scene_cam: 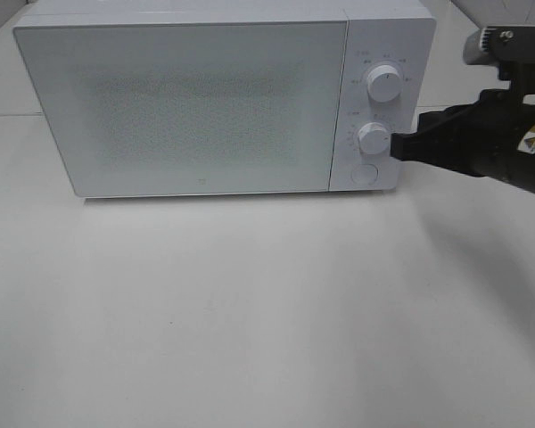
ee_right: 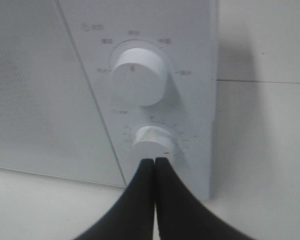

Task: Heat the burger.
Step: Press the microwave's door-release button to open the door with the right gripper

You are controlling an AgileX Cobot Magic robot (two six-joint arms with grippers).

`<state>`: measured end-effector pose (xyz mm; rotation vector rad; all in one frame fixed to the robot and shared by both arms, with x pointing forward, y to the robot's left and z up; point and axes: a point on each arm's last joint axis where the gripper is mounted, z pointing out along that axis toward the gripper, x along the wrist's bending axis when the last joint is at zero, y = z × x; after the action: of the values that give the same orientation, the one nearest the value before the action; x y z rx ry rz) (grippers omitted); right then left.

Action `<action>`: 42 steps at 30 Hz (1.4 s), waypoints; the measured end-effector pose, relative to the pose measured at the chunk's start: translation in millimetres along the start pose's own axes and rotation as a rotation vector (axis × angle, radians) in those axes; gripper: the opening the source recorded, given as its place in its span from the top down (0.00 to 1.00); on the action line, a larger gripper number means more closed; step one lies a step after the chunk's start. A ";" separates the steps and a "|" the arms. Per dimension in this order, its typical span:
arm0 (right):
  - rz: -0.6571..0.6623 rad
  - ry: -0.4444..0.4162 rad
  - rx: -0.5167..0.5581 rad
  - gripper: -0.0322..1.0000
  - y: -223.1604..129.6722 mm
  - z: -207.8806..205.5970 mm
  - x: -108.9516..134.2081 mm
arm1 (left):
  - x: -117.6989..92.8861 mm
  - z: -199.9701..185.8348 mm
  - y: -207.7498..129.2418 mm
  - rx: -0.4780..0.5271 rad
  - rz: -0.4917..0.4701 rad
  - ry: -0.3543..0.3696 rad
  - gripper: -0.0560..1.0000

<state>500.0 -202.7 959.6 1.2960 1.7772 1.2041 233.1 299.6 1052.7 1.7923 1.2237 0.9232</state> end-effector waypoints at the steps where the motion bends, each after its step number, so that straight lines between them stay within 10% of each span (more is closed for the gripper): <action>1: -0.013 0.030 0.002 0.97 -5.2 5.4 9.1 | 0.0 0.0 0.0 0.000 0.000 0.000 0.95; 21: 0.219 0.033 0.120 0.97 -50.7 35.3 18.6 | 0.0 0.0 0.0 0.000 0.000 0.000 0.95; 42: 0.999 -0.074 0.055 0.97 -39.7 53.2 12.9 | 0.0 0.0 0.0 0.000 0.000 0.000 0.95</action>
<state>527.0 -178.1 902.8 2.3451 1.0740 1.5514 233.1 299.6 1052.7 1.7923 1.2237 0.9232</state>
